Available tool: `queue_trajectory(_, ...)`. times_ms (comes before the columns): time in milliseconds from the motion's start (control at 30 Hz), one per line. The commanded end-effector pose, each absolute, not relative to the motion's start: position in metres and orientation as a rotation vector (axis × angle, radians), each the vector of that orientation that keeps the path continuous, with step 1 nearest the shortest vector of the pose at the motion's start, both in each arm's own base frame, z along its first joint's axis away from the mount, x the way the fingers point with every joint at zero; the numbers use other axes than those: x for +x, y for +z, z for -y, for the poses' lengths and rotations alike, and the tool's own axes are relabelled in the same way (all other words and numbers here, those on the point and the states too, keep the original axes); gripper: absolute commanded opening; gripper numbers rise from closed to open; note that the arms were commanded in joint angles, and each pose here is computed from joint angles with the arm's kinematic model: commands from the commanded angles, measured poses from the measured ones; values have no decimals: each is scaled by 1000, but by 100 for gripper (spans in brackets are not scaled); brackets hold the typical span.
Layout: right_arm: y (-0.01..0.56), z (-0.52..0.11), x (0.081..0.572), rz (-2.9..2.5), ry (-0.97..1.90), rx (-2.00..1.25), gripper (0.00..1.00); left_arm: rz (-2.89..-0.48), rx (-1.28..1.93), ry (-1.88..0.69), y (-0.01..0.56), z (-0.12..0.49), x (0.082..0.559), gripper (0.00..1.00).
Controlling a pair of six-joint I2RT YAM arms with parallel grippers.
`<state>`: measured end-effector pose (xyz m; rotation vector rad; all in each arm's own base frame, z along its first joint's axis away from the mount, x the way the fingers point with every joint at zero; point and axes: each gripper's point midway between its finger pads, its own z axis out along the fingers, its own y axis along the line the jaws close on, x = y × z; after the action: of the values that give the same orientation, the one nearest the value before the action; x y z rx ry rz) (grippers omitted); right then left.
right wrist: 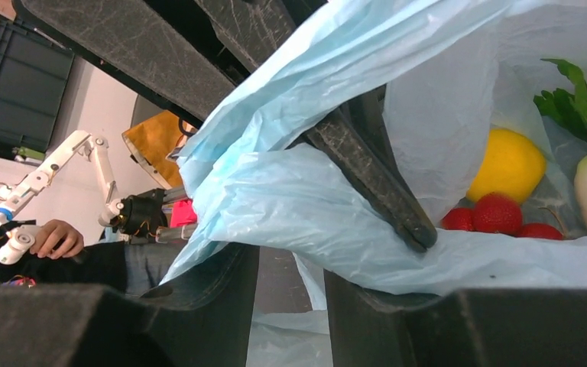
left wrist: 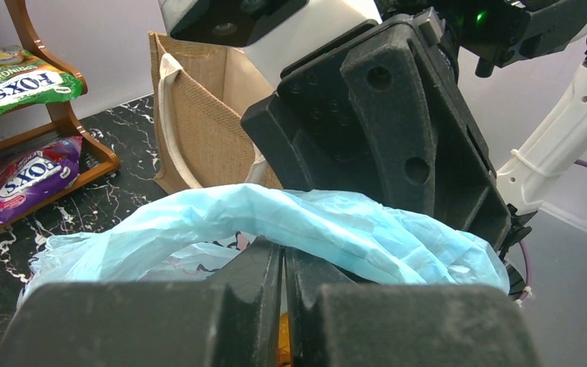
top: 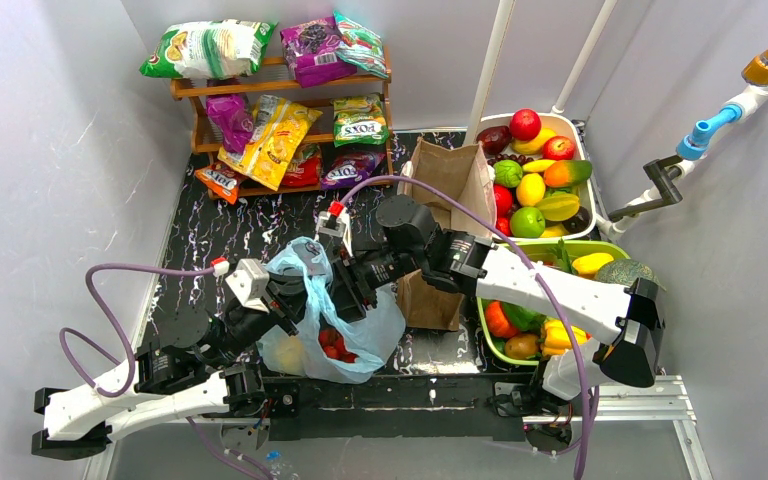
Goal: Place the food into the grocery bag and tie it
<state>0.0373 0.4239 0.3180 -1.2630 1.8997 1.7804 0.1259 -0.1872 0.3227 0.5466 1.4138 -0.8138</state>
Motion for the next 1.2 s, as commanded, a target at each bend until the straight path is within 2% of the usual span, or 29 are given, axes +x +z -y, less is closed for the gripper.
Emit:
queue_trajectory(0,354,-424,25,-1716,1842,-1308,44,-1373,482,-826,342,180,129,0)
queue_trajectory(333,364,-430,12,-1650,1911,-1351,45,-1351,484,-790,353,178,133,0)
queue_trajectory(633,365,-447,38,-1702,1829,-1134,48,-1347,472,-786,354,177,134,0)
queue_trajectory(900,372,-465,41,-1693,1852,-1043,49,-1356,452,-774,351,173,136,0)
queue_trajectory(1167,375,-479,57,-1742,1863,-771,47,-1349,426,-775,351,169,137,0)
